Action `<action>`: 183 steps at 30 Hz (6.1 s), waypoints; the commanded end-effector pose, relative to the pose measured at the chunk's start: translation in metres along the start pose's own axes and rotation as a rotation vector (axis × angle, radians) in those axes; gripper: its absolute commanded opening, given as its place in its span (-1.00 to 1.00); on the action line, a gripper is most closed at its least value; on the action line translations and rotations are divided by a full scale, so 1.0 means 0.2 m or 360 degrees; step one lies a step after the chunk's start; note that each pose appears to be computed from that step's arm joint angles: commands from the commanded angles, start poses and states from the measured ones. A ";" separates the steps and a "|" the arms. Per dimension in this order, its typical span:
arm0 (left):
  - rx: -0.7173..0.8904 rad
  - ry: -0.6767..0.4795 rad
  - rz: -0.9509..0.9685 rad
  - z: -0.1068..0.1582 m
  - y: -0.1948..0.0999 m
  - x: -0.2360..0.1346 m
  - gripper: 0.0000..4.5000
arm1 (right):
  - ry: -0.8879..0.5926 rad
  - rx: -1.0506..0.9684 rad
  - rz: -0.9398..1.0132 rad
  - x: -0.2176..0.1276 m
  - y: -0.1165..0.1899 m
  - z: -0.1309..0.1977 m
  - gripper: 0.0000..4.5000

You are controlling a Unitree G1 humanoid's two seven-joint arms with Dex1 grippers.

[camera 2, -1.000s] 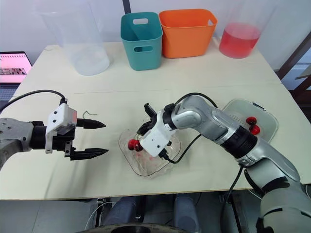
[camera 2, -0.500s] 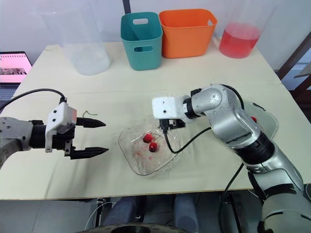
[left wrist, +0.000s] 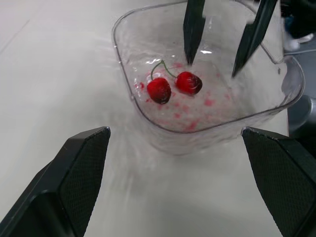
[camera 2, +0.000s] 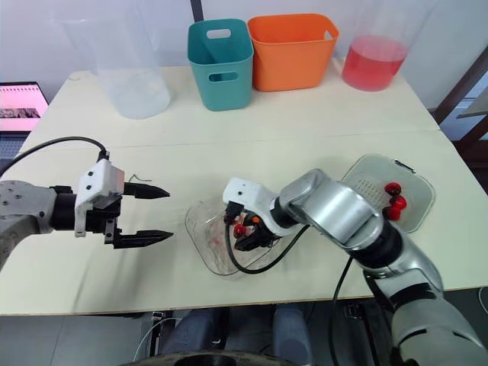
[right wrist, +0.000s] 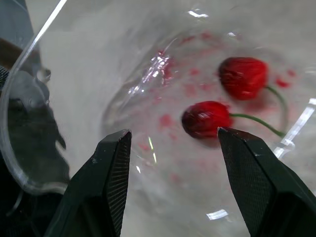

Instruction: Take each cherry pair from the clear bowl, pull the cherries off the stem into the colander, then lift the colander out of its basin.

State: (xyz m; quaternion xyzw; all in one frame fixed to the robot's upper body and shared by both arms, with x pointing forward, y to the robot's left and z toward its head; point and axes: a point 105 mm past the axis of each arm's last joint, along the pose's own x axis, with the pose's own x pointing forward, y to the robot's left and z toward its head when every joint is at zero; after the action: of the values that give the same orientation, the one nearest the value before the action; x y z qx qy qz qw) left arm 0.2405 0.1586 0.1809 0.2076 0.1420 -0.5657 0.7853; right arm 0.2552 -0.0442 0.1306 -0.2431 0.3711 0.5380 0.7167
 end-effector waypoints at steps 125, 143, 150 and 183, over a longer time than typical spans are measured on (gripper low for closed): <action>0.0198 -0.0583 -0.0456 0.60 0.26 0.20 -1.00 | -0.0843 -0.0197 -0.0214 -0.48 -0.13 0.33 0.97; 0.0190 -0.0634 -0.0421 0.62 0.27 0.19 -1.00 | -0.0805 -0.0221 -0.0208 -0.44 -0.13 0.31 -0.68; 0.0185 -0.0685 -0.0396 0.66 0.29 0.18 -1.00 | -0.0709 -0.0224 -0.0202 -0.42 -0.13 0.22 -0.68; 0.0176 -0.0676 -0.0255 0.57 0.34 0.27 -1.00 | -0.0513 0.0453 -0.1387 -1.04 -0.56 -0.76 -0.68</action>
State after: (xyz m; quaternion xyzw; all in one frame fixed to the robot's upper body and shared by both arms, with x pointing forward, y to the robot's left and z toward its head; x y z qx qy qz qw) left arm 0.3220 0.0793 0.2609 0.1015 -0.0278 -0.6635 0.7408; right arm 0.2872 -0.3136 0.1886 -0.1788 0.2120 0.1693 0.9457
